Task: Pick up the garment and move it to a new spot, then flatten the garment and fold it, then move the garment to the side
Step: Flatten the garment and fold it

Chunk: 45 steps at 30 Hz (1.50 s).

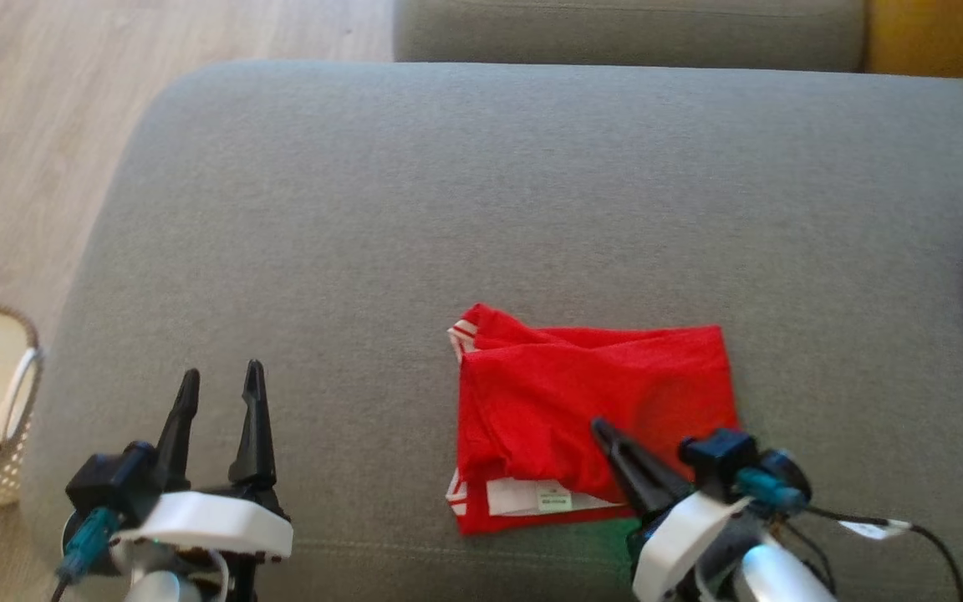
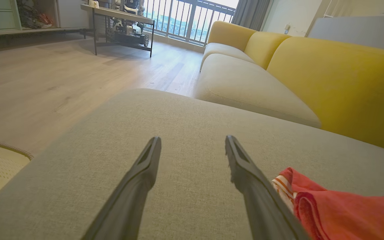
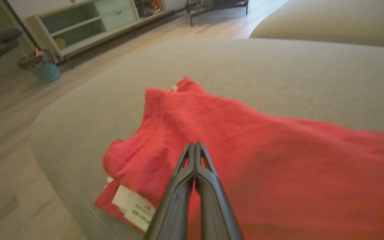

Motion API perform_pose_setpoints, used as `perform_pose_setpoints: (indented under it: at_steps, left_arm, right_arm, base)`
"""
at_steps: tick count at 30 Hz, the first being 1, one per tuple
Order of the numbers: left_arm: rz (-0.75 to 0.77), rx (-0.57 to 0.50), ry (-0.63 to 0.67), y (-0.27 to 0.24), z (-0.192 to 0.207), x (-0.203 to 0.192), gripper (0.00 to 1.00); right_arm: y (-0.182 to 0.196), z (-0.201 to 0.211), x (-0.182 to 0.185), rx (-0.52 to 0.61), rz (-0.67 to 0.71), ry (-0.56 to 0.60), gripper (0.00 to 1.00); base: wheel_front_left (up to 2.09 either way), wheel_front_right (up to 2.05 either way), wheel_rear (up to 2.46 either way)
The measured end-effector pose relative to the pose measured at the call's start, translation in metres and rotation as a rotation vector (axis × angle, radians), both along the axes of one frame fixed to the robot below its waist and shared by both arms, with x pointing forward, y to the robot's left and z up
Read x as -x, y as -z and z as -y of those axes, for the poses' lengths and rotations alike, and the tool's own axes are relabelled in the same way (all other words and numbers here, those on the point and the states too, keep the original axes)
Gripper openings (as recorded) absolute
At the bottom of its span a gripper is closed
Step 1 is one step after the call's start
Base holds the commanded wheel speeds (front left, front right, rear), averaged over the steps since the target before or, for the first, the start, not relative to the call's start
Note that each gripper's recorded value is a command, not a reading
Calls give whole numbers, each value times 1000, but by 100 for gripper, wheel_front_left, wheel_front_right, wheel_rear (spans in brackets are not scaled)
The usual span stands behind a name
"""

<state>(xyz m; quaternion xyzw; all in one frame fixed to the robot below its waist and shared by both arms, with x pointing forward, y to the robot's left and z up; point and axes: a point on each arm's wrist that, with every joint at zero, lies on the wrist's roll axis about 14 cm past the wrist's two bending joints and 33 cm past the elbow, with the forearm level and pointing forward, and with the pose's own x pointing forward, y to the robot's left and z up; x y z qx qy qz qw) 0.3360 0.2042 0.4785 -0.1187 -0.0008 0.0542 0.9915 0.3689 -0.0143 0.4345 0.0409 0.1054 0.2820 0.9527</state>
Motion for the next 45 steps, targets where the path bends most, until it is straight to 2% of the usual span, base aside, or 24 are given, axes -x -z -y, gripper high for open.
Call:
perform_pose_setpoints:
  at_steps: [10, 18, 26, 32, 33, 39, 45]
  left_arm:
    - [-6, -10, -82, 0, -24, 12, 100]
    - [-7, -14, -130, -1, -37, 23, 100]
    - [-3, -14, -131, -2, -38, 22, 100]
    - [-1, -13, -112, -2, -33, 15, 100]
    - [3, -13, -101, -3, -30, 11, 100]
    - [23, -8, -47, -8, -14, 0, 100]
    - [49, -5, 2, -15, 0, -9, 100]
  right_arm:
    - [41, -37, 7, 97, -159, -149, 0]
    - [50, -73, 35, 56, -245, -274, 0]
    - [48, -81, 36, 41, -254, -296, 0]
    - [25, -59, 0, -27, -171, -170, 0]
    - [12, -43, -17, -48, -117, -104, 0]
    - [-36, 26, -59, -78, 67, 103, 0]
    - [-84, 95, -74, -108, 237, 297, 0]
  base:
    - [0, 0, 0]
    - [0, 0, 0]
    - [0, 0, 0]
    - [0, 0, 0]
    - [0, 0, 0]
    - [0, 0, 0]
    - [0, 0, 0]
